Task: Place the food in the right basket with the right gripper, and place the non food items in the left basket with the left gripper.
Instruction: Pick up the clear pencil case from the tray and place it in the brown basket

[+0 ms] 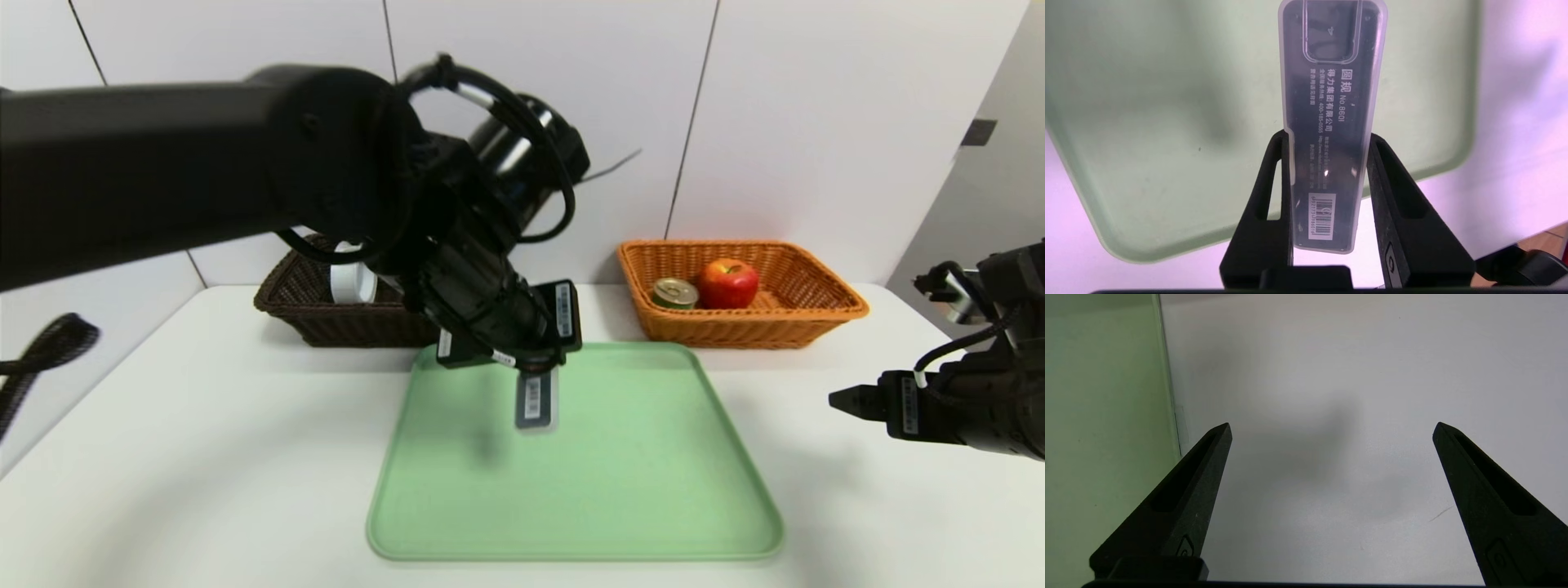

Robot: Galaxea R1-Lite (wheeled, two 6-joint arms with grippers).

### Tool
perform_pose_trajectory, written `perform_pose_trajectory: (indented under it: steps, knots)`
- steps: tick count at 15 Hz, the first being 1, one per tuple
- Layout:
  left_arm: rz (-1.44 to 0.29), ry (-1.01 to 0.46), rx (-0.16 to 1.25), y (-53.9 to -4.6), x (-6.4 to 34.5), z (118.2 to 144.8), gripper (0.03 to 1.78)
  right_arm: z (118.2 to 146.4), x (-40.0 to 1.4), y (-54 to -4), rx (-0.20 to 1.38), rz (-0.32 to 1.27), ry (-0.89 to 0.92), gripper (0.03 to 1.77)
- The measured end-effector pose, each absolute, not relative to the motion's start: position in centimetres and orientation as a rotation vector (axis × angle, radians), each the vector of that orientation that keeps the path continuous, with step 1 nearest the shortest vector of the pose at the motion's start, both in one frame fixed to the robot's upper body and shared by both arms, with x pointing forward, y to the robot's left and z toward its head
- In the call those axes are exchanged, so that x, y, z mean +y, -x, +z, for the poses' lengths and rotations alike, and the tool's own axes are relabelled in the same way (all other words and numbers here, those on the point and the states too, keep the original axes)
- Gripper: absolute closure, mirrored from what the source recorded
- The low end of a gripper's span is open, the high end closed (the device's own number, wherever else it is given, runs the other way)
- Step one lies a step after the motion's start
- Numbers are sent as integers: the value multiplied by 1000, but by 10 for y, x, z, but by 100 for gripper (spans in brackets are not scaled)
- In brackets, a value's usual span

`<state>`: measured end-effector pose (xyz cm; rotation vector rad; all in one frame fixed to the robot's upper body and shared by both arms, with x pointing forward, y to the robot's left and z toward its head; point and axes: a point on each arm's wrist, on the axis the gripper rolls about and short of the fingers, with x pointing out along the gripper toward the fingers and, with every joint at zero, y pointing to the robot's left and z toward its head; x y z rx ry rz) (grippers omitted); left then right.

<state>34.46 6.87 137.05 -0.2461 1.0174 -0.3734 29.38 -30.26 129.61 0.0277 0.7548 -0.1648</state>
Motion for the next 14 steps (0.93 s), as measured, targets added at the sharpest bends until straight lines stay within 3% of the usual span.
perform_pose_trajectory:
  steps: [3,6,9,14]
  knots:
    - [-425,256,729,-349,101,1420,125,1294,-305,-291,760,-173,-25,10]
    - [-304,280,532,-374,143,1443,125,1297,-306,-288,751,-177,-23,10]
    - [-184,274,482,-408,178,1438,125,1299,-308,-286,740,-200,-13,10]
    - [-75,215,494,-468,202,1396,125,1295,-308,-283,749,-204,-5,10]
